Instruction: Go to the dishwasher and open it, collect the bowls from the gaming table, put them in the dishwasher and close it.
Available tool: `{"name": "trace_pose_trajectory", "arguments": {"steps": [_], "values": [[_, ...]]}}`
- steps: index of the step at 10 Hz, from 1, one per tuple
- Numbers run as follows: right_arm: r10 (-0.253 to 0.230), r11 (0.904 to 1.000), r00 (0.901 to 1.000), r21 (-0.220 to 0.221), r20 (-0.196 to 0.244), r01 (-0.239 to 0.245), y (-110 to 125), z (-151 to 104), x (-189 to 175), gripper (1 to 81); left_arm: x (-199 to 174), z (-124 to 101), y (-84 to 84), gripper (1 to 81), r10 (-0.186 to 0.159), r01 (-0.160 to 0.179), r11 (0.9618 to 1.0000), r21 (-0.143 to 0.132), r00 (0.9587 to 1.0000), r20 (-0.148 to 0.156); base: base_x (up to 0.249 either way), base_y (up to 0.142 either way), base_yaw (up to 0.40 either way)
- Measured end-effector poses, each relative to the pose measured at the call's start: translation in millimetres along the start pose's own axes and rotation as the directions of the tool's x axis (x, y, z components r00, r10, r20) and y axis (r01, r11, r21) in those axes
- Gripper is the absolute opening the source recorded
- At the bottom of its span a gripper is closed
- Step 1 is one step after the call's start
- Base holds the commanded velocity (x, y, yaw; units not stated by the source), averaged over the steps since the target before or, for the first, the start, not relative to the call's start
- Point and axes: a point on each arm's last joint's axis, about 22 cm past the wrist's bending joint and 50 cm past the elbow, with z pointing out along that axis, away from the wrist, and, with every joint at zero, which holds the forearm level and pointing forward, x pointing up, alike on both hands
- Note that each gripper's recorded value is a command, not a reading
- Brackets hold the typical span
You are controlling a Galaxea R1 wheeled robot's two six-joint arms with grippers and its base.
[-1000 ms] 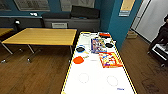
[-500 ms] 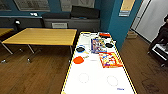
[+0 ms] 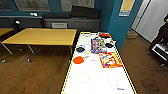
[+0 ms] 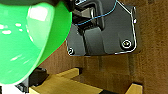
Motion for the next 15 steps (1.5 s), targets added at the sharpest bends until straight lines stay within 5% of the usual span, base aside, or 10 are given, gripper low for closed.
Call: {"name": "trace_pose_trajectory", "arguments": {"steps": [2, 6, 15], "values": [[-0.007, 0.9998, 1.0, -0.017, 0.0, 0.007, 8.5, 2.2, -1.9, 1.0, -29.3, 12.9, -26.0, 1.0, -0.046, 0.046, 0.9981, 0.041, 0.9989, -0.012, 0.0, 0.0, 0.0], [-0.01, 0.9996, 0.9999, -0.026, 0.004, 0.01, 13.1, 2.7, -4.3, 1.0, -49.6, 28.0, -37.5, 1.0, -0.059, 0.067, 0.9961, 0.057, 0.9905, -0.124, 0.0, 0.0, 0.0], [-0.073, 0.9968, 0.9929, 0.025, -0.094, 0.075, -0.4, 14.6, 18.5, 1.0, -86.5, 56.8, -44.1, 1.0, -0.016, 0.03, 0.9959, 0.086, 0.9879, -0.154, 0.0, 0.0, 0.0]]}}
